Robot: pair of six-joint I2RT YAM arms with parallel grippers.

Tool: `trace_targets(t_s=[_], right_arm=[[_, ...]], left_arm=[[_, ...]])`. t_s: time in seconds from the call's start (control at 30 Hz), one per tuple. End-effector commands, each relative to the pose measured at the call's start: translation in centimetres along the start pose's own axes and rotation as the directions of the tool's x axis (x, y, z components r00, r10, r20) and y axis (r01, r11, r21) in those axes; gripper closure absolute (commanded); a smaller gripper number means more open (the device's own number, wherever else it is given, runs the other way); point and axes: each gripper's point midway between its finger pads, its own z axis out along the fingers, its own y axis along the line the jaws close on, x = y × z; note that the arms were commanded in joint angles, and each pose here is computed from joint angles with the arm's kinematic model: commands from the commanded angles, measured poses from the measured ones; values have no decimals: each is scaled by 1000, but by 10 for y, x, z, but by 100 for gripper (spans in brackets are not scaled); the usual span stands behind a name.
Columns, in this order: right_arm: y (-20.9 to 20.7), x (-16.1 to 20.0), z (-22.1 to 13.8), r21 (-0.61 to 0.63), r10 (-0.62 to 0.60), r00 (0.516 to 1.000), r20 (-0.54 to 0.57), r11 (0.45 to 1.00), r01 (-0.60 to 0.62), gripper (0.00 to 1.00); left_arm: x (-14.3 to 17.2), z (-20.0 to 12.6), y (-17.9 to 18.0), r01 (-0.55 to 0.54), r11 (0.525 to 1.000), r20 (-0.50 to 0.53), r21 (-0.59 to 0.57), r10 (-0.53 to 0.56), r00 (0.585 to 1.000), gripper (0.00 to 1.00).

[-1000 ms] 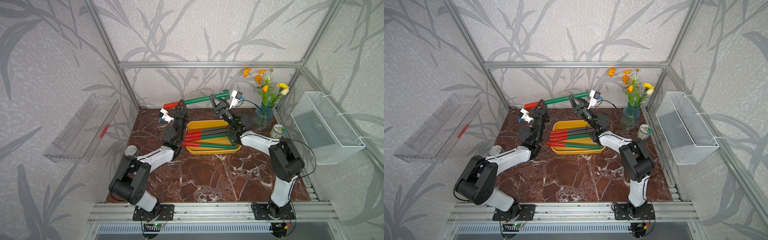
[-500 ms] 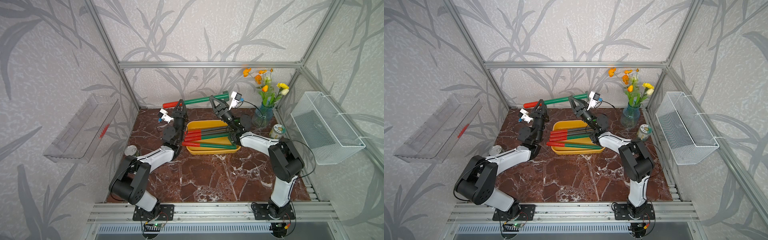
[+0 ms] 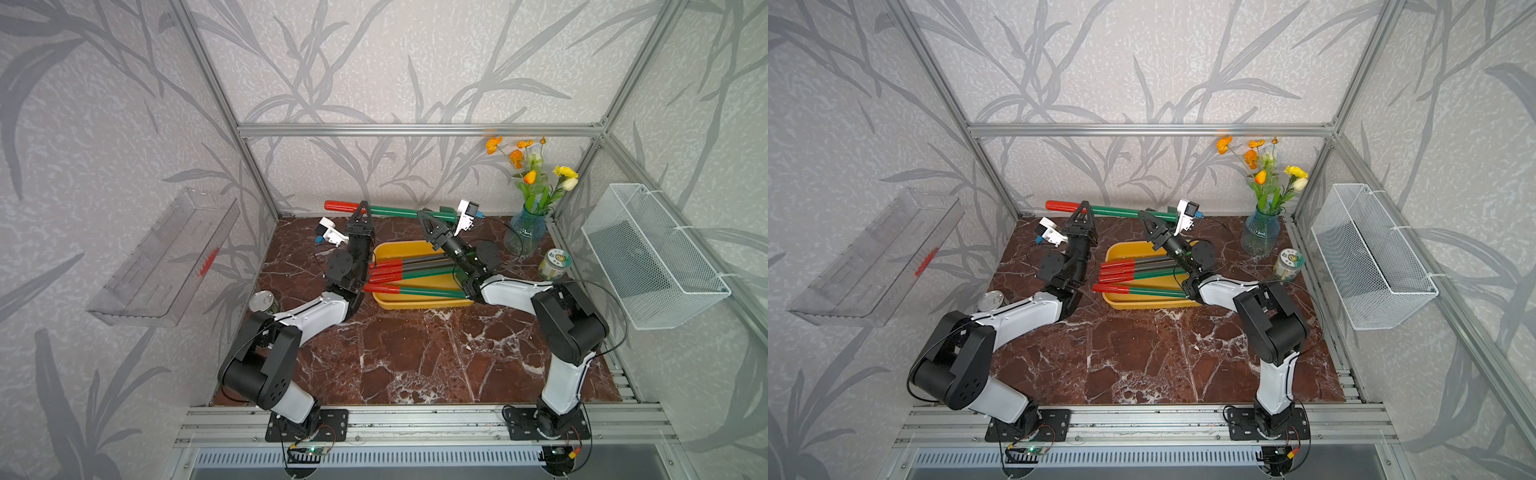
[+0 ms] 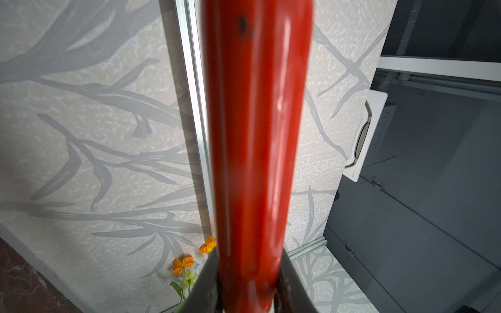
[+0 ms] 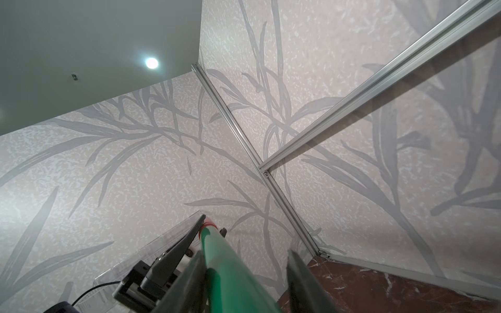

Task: Put the small hoe into the storage box
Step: Adjust the hoe.

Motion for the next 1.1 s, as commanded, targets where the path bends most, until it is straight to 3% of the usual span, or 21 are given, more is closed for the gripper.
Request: trace_targets(t_s=[0.0,0.1,0.27,0.53,1.07], right_arm=[[-3,-5,-3,19,-26,1000,18,1000,25,51],[-16,6,-6,47,29,1000,2,998,-29,44],[-28,31,-16,87,39,998,-42,996,-36,44],[-33,35,-48,199,16,1000,-20,980,-11,44],[-11,86,-109,238,156,961,-230,966,-100,53]], left_arm=[[-4,0,-38,59,989,11,139,-61,998,100],[-5,1,-29,54,991,27,122,-57,998,100],[-3,9,-20,29,994,41,108,-34,999,100],[-9,23,-22,-2,991,82,136,-9,997,100],[-6,40,2,-29,992,51,125,23,998,100]])
